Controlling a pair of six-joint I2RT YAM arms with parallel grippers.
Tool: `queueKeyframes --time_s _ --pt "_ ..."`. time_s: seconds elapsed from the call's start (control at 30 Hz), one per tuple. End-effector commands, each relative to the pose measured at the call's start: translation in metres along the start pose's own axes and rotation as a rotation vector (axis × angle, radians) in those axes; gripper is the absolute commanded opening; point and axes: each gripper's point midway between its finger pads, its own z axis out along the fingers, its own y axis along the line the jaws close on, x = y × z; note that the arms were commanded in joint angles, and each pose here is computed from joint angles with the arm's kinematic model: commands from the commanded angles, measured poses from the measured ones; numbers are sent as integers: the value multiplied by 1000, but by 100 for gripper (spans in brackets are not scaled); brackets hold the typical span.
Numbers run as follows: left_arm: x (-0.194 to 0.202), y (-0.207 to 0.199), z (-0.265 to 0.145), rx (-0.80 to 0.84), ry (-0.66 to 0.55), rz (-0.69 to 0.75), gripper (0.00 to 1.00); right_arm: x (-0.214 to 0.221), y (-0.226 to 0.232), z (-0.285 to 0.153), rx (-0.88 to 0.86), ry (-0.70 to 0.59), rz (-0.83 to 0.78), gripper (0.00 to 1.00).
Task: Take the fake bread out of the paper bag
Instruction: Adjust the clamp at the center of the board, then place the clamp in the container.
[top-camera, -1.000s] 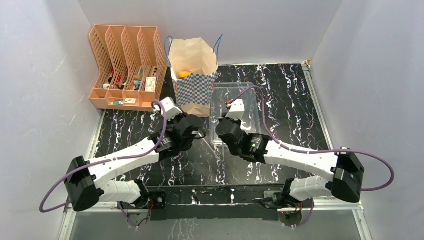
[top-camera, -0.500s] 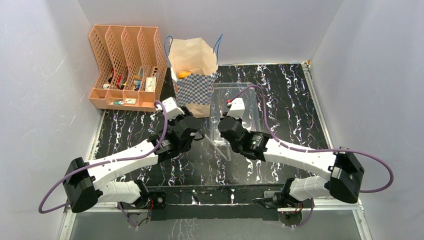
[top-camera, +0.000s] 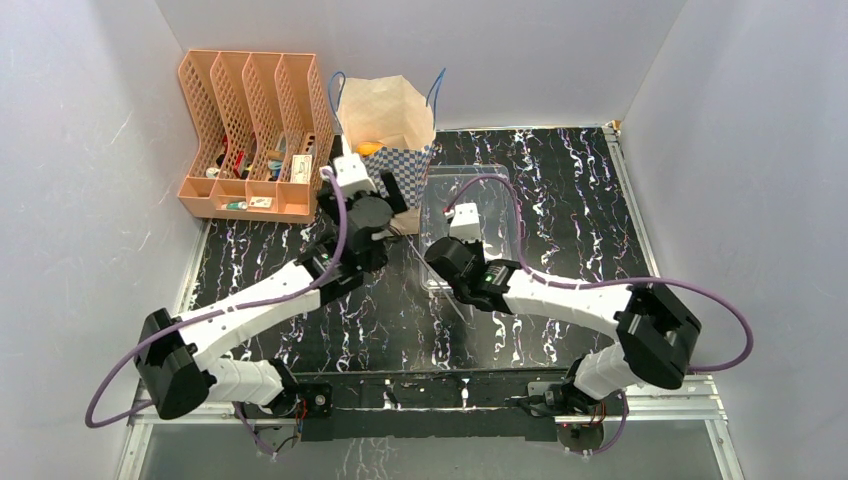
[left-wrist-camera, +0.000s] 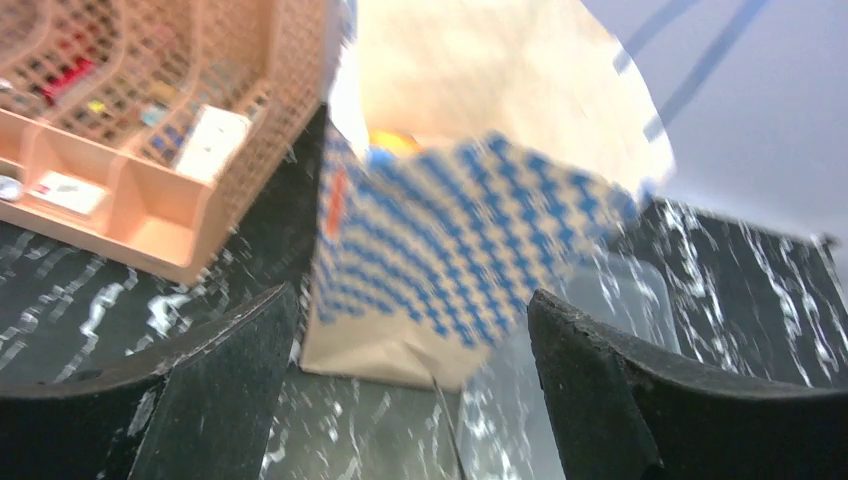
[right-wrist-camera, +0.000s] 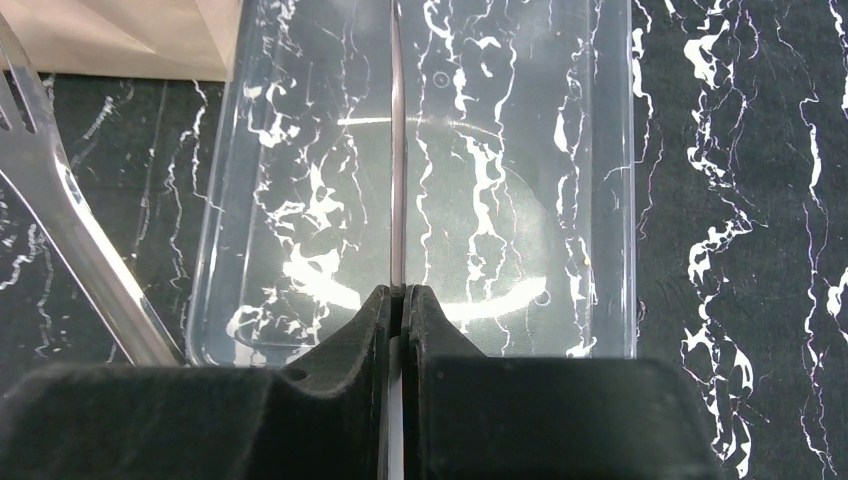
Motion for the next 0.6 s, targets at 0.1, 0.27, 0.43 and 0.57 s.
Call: queueKeyframes --time_s 0.1,0.27,0.43,0.57 --pt "-92 67 29 -160 -142 -68 85 0 7 16 -5 -21 18 0" --pt "-113 82 59 -186 -123 -48 88 16 14 25 -28 15 -5 0" --pt "-114 81 96 -152 -70 -34 92 28 17 32 -40 39 -15 0" --pt "-99 73 130 -106 20 -3 92 34 15 39 -39 55 -13 4"
